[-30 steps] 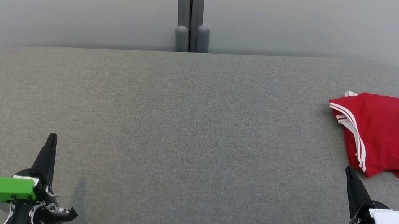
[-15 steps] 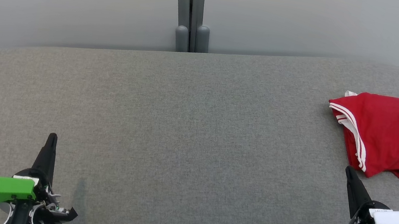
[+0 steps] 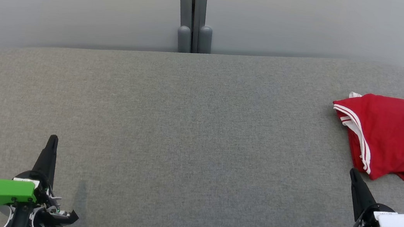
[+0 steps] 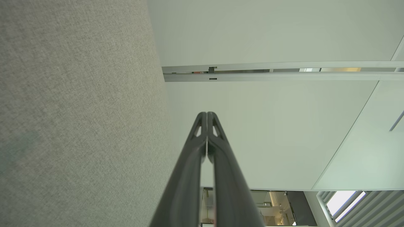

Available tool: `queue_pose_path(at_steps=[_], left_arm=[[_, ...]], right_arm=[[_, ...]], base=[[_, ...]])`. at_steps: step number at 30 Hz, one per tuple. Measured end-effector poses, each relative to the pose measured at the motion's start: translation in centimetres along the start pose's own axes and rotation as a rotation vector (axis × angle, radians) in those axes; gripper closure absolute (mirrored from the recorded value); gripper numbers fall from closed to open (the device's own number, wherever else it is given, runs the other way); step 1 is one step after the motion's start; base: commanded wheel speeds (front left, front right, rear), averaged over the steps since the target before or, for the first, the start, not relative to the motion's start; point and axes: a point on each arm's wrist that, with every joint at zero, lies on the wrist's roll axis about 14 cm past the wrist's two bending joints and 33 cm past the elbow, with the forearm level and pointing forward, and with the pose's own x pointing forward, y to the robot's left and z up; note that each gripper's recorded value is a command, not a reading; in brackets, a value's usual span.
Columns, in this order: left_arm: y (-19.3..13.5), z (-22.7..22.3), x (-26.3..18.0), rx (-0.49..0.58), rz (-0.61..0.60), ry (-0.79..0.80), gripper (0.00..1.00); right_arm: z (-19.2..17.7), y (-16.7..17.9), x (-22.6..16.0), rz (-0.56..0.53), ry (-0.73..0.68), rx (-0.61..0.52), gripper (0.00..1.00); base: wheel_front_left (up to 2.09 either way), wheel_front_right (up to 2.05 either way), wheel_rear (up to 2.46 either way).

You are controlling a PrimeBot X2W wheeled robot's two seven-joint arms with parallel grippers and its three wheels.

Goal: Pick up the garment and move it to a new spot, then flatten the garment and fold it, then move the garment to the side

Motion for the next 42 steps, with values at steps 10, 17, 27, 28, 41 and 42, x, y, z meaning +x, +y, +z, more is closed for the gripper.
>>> queue_pose_path(at_steps=[10,17,27,28,41,42], left_arm=[[0.0,-0.01,0.0,0.0,0.0,0.0,1.0],[0.0,-0.01,0.0,0.0,0.0,0.0,1.0],[0.0,-0.01,0.0,0.0,0.0,0.0,1.0],[0.0,-0.01,0.0,0.0,0.0,0.0,1.0],[0.0,0.0,0.0,0.0,0.0,0.0,1.0],[0.0,0.0,0.0,0.0,0.0,0.0,1.0]], right_arm=[[0.0,0.0,0.0,0.0,0.0,0.0,1.0],[0.0,0.0,0.0,0.0,0.0,0.0,1.0],[0.0,0.0,0.0,0.0,0.0,0.0,1.0],[0.0,0.0,0.0,0.0,0.0,0.0,1.0],[0.0,0.0,0.0,0.0,0.0,0.0,1.0],[0.0,0.0,0.0,0.0,0.0,0.0,1.0]], base=[[0.0,0.0,0.0],[0.0,0.0,0.0],[0.0,0.0,0.0],[0.0,0.0,0.0],[0.0,0.0,0.0],[0.0,0.0,0.0]])
